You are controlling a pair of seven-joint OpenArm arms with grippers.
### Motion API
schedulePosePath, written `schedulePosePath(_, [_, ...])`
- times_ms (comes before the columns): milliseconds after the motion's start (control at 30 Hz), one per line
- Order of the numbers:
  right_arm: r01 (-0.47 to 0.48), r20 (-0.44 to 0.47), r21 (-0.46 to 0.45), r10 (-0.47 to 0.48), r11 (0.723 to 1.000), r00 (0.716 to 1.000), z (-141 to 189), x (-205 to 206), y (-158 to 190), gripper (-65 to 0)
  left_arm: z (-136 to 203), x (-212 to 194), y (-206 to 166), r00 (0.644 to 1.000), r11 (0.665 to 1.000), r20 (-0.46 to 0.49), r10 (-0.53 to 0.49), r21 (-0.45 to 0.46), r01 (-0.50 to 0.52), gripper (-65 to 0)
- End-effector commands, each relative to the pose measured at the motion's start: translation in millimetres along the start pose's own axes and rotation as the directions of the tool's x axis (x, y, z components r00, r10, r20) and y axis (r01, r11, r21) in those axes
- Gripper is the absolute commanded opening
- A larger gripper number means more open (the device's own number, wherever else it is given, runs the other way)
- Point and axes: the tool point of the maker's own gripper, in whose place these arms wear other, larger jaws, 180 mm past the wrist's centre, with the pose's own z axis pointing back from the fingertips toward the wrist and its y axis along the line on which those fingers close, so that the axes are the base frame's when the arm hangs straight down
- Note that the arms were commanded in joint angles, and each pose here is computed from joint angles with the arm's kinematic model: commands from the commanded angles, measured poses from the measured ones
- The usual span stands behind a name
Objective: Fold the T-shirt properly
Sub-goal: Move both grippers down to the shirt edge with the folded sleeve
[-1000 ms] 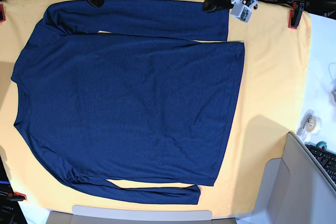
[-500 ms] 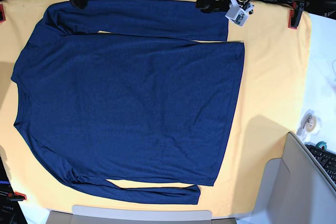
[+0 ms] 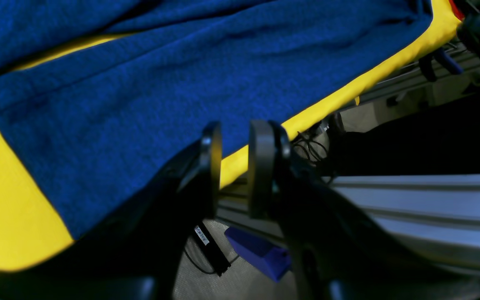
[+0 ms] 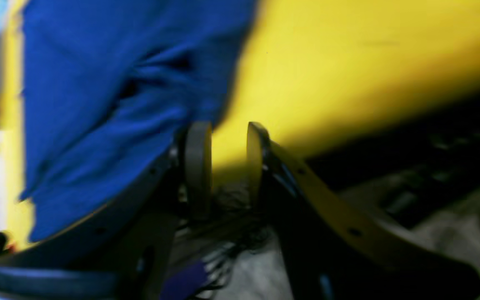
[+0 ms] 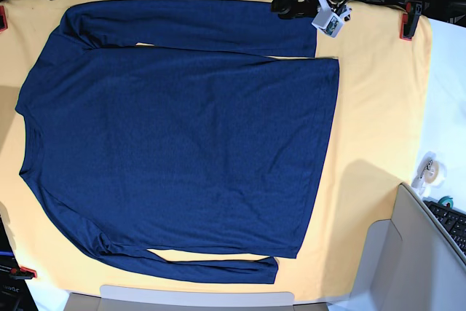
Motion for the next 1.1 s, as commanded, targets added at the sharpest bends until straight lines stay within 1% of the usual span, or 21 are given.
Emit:
schedulePosePath(0, [-0.038, 0.025, -0.006, 0.039, 0.999, 0.999, 5, 11, -3, -51.5, 2, 5, -4, 1.000, 1.000, 0.020, -0.003, -0.019, 0.004, -53.3])
schedulePosePath(133, [-0.052, -0.029, -0.138, 0.049, 0.989, 0.998, 8, 0, -34, -51.3, 1, 0, -4, 1.000, 1.000, -0.017, -0.007, -0.017, 0.007, -53.3])
schedulePosePath(233, [-0.065, -0.059, -0.171, 0.055, 0.983, 0.997, 2, -8, -38, -51.1, -1, 3, -2, 0.999, 1.000, -0.026, -0.019, -0.017, 0.019, -53.3])
schedulePosePath(333, [-0.069, -0.058, -0.144, 0.061, 0.987, 0.996, -2, -5, -29, -50.4, -1, 3, -2, 0.999, 1.000, -0.027, -0.023, -0.017, 0.023, -53.3])
schedulePosePath(467, [-0.158, -0.024, -0.092, 0.157, 0.983, 0.987, -4, 15, 2, -45.3, -1, 4, -2, 0.999, 1.000, -0.026, -0.022, -0.018, 0.021, -53.3])
schedulePosePath(500, [-0.165, -0.010, -0.077, 0.165, 0.983, 0.986, -4, 19, 8, -44.6, -1, 4, -2, 0.999, 1.000, -0.026, -0.022, -0.018, 0.021, -53.3])
schedulePosePath(667, [-0.157, 0.033, -0.036, 0.158, 0.987, 0.987, -12, 28, 20, -43.8, -1, 4, -1, 0.999, 1.000, -0.023, -0.022, -0.015, 0.022, -53.3])
schedulePosePath(833, [-0.128, 0.039, -0.045, 0.129, 0.991, 0.991, -24, 27, 12, -43.8, -3, 5, -3, 1.000, 1.000, -0.013, -0.008, -0.015, 0.008, -53.3])
schedulePosePath(1067, [-0.087, -0.007, 0.016, 0.087, 0.996, 0.996, -45, 5, 25, -43.7, -3, 7, -2, 1.000, 1.000, -0.009, -0.011, -0.011, 0.011, -53.3])
